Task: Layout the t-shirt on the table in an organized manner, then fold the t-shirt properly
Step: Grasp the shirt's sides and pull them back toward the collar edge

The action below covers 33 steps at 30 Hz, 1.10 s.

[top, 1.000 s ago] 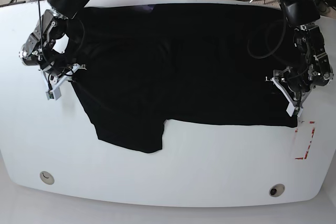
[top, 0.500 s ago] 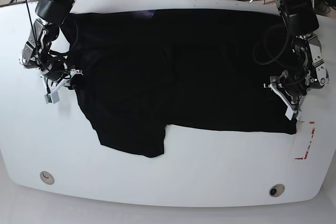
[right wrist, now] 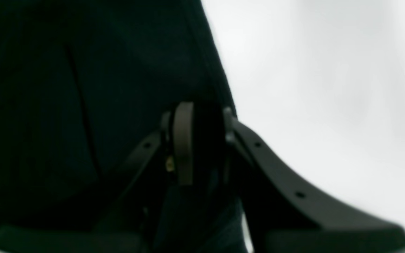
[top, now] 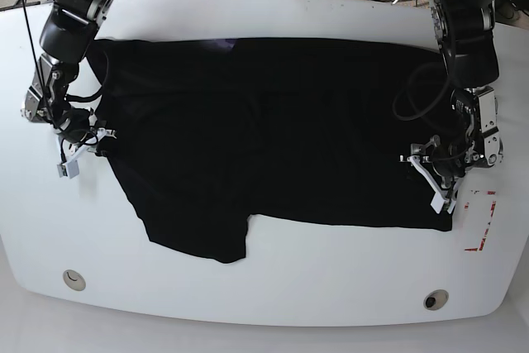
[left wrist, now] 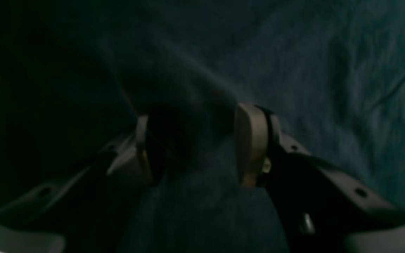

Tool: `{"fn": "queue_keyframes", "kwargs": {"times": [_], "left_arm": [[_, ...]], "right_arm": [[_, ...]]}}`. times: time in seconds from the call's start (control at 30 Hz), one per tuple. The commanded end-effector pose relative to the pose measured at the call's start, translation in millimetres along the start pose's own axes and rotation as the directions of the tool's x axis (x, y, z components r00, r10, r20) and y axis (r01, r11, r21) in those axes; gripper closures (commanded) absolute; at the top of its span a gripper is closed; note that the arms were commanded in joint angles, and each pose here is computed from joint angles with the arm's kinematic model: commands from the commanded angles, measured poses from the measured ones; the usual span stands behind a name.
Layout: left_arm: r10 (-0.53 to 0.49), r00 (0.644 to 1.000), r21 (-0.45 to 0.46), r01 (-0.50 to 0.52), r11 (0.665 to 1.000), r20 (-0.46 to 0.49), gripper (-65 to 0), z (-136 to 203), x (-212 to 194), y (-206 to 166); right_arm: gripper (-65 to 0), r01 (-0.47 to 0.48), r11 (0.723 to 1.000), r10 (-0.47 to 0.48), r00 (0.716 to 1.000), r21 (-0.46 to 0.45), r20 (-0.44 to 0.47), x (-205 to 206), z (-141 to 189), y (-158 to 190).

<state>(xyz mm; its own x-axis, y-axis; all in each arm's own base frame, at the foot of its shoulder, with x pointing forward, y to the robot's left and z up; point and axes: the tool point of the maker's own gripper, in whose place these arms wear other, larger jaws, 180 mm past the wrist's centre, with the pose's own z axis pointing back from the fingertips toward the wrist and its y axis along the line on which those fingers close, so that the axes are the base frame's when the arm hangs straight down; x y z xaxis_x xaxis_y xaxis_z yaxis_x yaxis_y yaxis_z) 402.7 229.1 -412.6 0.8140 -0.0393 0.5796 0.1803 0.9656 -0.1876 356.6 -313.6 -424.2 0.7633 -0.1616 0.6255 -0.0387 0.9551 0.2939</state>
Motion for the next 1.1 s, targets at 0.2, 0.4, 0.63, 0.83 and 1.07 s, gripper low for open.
{"fn": "queue_keyframes", "kwargs": {"times": [0.2, 0.4, 0.63, 0.83, 1.07], "left_arm": [[-0.04, 0.999, -0.013, 0.04, 0.999, 0.017, -28.6, 1.6, 16.4, -12.1], [-0.106, 0.993, 0.011, 0.106, 0.994, 0.053, -28.6, 21.5, 41.1, -17.3], [-0.139, 0.985, 0.087, 0.13, 0.988, 0.106, -28.6, 63.1, 52.1, -8.2], [-0.249, 0.962, 0.131, 0.235, 0.963, 0.11, -28.6, 93.4, 46.9, -11.9], [-0.316, 0.946, 0.18, 0.3, 0.937, 0.065, -28.6, 117.4, 24.3, -8.8]], "right_arm": [[-15.2, -0.081, 0.997, 0.081, 0.996, -0.017, 0.025, 38.5, 2.8, -1.0], [-34.4, -0.179, 0.983, 0.181, 0.983, -0.043, 0.041, 67.0, 19.8, 7.4], [-49.9, -0.282, 0.953, 0.283, 0.959, -0.115, -0.002, 67.6, 56.5, 17.6], [-50.4, -0.338, 0.923, 0.339, 0.94, -0.181, -0.026, 52.4, 87.7, 29.7], [-50.4, -0.348, 0.921, 0.34, 0.937, -0.174, -0.076, 14.2, 92.8, 43.3]]}}
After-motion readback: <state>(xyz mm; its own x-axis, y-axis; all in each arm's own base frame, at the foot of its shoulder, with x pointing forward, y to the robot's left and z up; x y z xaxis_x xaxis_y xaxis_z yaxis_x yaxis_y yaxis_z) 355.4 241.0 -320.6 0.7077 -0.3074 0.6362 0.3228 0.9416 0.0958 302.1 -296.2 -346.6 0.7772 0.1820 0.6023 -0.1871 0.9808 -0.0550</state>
